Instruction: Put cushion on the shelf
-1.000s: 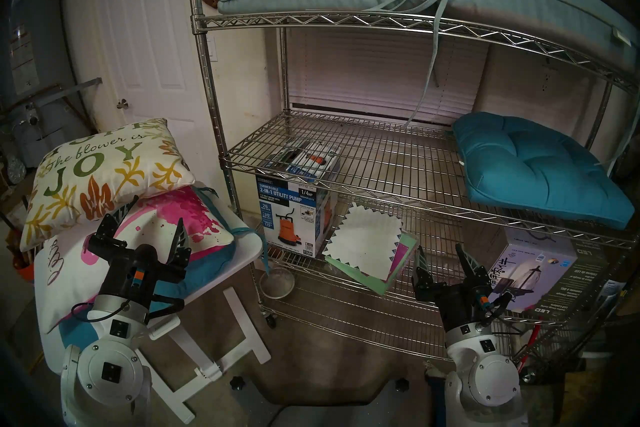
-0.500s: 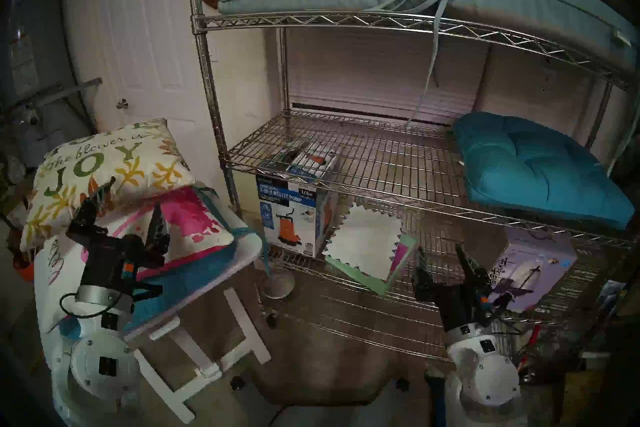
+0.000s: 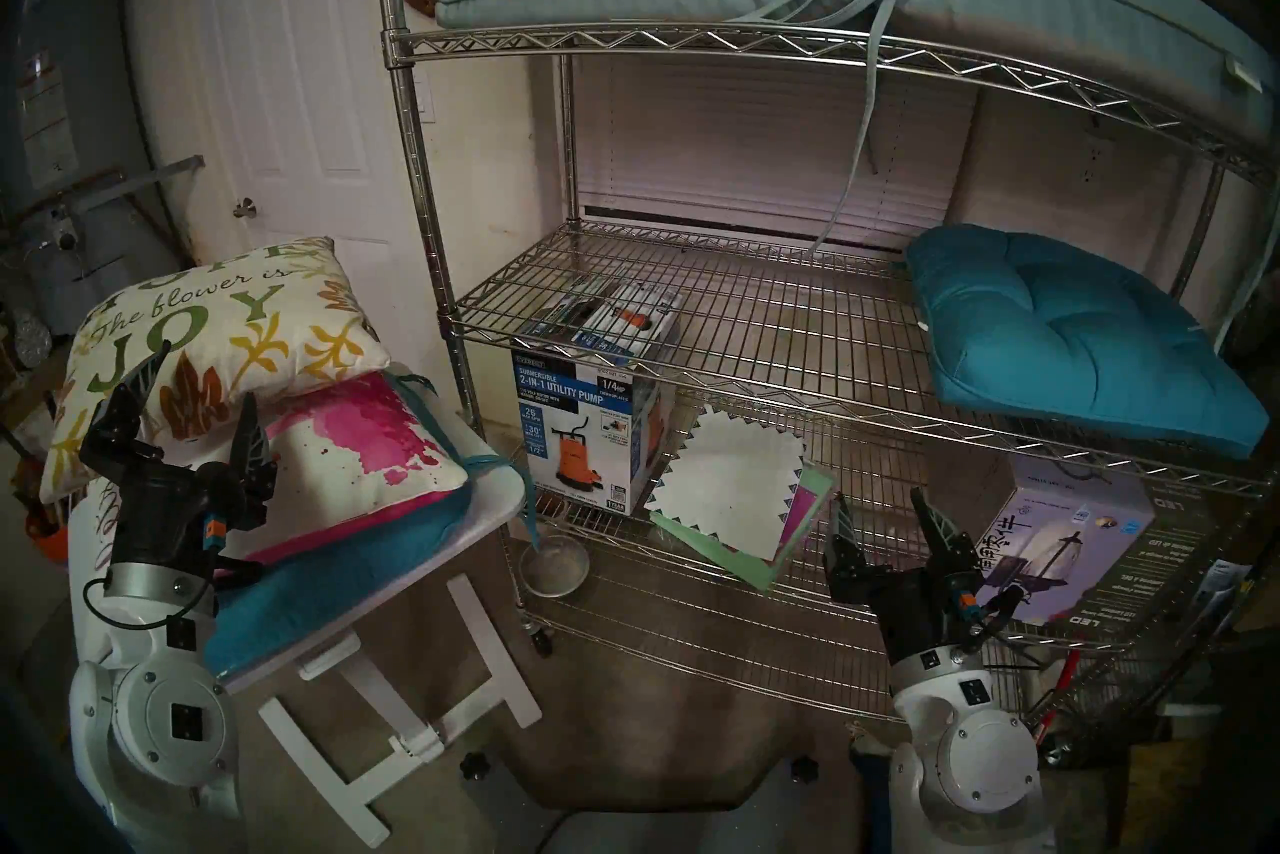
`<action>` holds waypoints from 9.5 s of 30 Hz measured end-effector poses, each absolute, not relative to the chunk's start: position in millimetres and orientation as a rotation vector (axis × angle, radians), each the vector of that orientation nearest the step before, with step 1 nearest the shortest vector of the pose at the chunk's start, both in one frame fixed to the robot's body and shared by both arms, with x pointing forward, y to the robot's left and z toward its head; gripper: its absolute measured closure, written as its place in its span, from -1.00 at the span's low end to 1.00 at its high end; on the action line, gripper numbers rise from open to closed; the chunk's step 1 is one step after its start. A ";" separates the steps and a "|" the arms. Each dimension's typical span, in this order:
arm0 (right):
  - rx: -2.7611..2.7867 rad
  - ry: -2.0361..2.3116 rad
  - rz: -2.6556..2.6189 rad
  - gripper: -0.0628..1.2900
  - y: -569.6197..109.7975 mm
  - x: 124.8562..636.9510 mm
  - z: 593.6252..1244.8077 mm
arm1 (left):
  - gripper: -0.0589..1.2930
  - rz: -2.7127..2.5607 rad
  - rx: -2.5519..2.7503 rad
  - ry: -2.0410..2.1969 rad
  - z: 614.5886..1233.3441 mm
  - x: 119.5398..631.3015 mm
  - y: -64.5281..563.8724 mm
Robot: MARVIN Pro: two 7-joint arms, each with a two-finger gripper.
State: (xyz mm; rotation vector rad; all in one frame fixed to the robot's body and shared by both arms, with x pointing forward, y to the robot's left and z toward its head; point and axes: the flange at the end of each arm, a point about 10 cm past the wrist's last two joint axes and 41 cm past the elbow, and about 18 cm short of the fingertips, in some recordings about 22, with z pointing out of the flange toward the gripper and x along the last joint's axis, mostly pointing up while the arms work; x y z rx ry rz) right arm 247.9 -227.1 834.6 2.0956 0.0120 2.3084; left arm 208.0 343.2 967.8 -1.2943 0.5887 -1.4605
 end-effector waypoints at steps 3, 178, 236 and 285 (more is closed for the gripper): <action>2.096 0.012 2.308 -0.96 -227.1 247.9 834.6 | -0.97 -1.419 -1.301 0.598 967.0 204.8 348.5; 2.095 0.010 2.309 -0.96 -227.1 247.8 834.7 | 0.85 -1.845 -0.635 1.151 1061.7 366.1 131.3; 2.095 0.010 2.309 -0.96 -227.0 247.8 834.7 | 0.85 -1.752 -0.461 1.215 1013.4 525.3 133.0; 2.097 0.009 2.308 -0.96 -227.0 247.9 834.2 | -0.97 -1.997 -0.967 0.986 985.7 388.1 155.4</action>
